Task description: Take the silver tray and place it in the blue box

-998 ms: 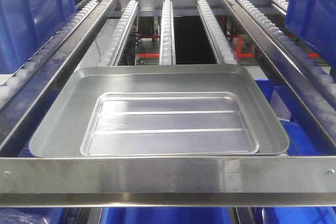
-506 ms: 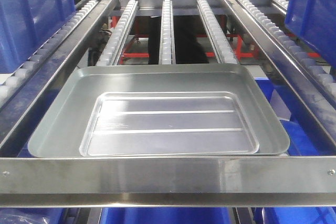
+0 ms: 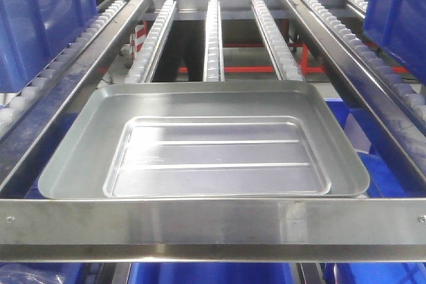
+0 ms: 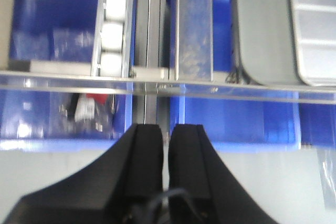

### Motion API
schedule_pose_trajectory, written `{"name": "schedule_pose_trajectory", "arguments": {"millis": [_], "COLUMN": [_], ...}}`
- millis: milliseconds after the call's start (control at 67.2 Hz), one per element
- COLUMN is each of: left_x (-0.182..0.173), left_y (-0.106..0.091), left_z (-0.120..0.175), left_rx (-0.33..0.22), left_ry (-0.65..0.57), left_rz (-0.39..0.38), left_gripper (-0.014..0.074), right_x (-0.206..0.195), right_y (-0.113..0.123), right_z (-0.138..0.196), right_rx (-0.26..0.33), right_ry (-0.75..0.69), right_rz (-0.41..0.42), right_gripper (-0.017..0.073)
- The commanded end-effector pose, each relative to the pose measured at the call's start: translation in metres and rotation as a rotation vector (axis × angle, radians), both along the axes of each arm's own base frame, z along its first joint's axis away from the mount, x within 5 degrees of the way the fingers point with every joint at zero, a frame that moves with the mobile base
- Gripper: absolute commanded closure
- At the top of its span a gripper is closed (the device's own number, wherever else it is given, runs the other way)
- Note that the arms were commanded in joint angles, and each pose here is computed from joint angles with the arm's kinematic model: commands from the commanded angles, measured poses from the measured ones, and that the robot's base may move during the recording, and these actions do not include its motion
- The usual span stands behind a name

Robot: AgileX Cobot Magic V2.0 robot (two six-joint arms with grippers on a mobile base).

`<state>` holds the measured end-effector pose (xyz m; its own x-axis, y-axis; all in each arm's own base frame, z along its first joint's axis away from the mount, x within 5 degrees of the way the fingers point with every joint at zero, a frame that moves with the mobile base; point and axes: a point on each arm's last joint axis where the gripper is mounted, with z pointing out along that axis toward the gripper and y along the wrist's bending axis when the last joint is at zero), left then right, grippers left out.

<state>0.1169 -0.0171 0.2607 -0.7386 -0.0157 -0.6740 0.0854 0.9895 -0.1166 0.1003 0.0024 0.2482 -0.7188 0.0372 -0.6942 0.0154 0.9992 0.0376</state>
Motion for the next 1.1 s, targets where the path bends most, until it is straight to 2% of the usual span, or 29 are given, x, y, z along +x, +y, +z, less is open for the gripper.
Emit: {"name": "schedule_pose_trajectory", "arguments": {"millis": [0,74,134,238,357,506,566,596,655,804,938,998,1087], "left_x": [0.021,0.031,0.038,0.054,0.067,0.076,0.078,0.080,0.083,0.094,0.111,0.121,0.134], "left_y": [-0.003,-0.006,-0.009,-0.013,-0.016,-0.031,-0.043,-0.050,-0.063,-0.097,-0.122,-0.131,-0.141], "left_z": [0.006,-0.004,-0.013,-0.028,-0.042,-0.044,-0.042,-0.041,-0.037,-0.027,-0.022,-0.019,-0.015], "left_rx": [-0.043,-0.076,-0.105,-0.174,-0.208,-0.176,-0.135,-0.095,-0.072,-0.092,-0.075,-0.076,-0.089], "left_ry": [-0.002,0.077,0.144,0.218,0.279,0.276,0.274,0.260,0.239,0.233,0.251,0.249,0.243], "left_rz": [0.015,0.024,0.034,0.070,0.103,0.052,0.069,0.064,0.081,0.038,-0.004,-0.010,-0.010], "left_gripper": [0.0580,0.0580,0.0580,0.0580,0.0580,0.0580,0.0580,0.0580,0.0580,0.0580,0.0580,0.0580,0.0580], "right_x": [0.016,0.023,0.024,0.030,0.035,0.051,0.061,0.067,0.076,0.098,0.119,0.128,0.140], "right_y": [0.000,0.001,0.005,0.009,0.010,0.010,0.010,0.010,0.010,0.023,0.046,0.057,0.075], "right_z": [0.008,0.001,-0.003,-0.004,-0.009,-0.011,-0.009,-0.009,-0.005,-0.005,-0.007,-0.007,-0.005], "right_rx": [-0.005,0.010,0.057,0.130,0.145,0.162,0.181,0.191,0.193,0.166,0.140,0.160,0.155], "right_ry": [0.028,0.081,0.129,0.117,0.159,0.198,0.193,0.190,0.166,0.176,0.198,0.201,0.212], "right_rz": [0.005,0.003,-0.003,-0.017,-0.023,-0.051,-0.082,-0.101,-0.117,-0.082,-0.048,-0.063,-0.055], "right_gripper": [0.0507,0.0507,0.0507,0.0507,0.0504,0.0498,0.0497,0.0497,0.0496,0.0496,0.0496,0.0496,0.0496]}}
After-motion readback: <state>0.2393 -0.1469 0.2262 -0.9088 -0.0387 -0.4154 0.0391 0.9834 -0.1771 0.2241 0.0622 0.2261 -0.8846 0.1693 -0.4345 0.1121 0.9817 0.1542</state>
